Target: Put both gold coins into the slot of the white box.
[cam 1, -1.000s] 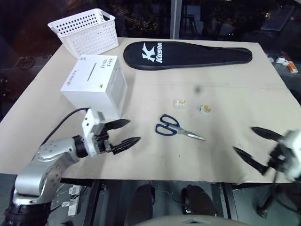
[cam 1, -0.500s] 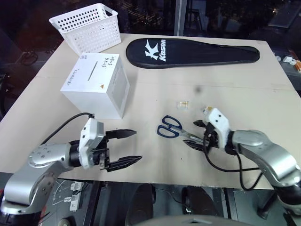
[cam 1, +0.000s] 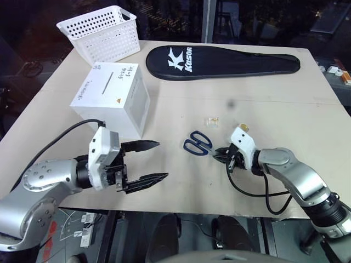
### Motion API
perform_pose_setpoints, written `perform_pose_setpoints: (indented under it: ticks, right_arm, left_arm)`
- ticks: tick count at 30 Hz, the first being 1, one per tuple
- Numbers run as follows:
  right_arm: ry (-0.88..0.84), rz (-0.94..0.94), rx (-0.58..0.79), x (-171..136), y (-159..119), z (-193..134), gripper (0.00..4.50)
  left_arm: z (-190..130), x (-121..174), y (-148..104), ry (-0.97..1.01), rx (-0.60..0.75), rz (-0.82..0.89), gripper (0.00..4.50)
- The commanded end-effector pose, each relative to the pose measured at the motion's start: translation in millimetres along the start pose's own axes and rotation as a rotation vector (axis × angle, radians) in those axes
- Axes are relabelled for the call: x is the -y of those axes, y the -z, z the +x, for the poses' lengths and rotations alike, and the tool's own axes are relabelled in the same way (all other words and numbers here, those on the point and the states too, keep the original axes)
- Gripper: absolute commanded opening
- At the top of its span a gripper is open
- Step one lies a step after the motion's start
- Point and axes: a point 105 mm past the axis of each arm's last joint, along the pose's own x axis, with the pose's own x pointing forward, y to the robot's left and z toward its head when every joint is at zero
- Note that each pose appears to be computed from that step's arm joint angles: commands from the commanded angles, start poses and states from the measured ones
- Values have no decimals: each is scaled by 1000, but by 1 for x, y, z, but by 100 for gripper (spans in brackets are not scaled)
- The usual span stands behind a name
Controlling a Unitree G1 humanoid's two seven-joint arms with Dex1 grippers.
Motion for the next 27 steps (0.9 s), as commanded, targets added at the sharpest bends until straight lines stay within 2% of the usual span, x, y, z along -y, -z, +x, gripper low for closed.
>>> perform_pose_setpoints:
  ticks: [1, 4, 6, 8, 11, 15, 20, 22, 23, 24, 27]
  right_arm:
    - [-19, 20, 59, -5, -2, -26, 31]
    - [29, 51, 98, -6, -5, -62, 31]
    - [119, 96, 61, -8, 8, -100, 31]
    - [280, 148, 8, 1, 22, -133, 31]
    - [493, 237, -56, 17, 44, -165, 31]
    - [674, 269, -155, 40, 70, -184, 31]
    - [789, 402, -252, 81, 112, -171, 31]
    - [779, 438, -223, 89, 113, -165, 137]
    - [776, 426, -227, 91, 112, -164, 165]
    - [764, 401, -232, 91, 110, -164, 217]
    - [737, 333, -195, 87, 90, -170, 347]
  left_arm:
    - [8, 6, -12, 37, 25, 23, 450]
    - [17, 7, -16, 64, 56, 5, 450]
    - [25, 5, -15, 81, 82, -10, 450]
    - [32, -2, -17, 60, 126, -41, 450]
    - [41, -9, -20, 39, 172, -66, 450]
    - [49, -10, -18, 57, 184, -72, 450]
    - [55, -17, -17, 77, 193, -59, 450]
    - [55, -18, -17, 83, 196, -51, 450]
    - [55, -19, -17, 82, 196, -49, 450]
    - [54, -21, -16, 80, 197, -48, 450]
    - [49, -24, -12, 67, 189, -45, 450]
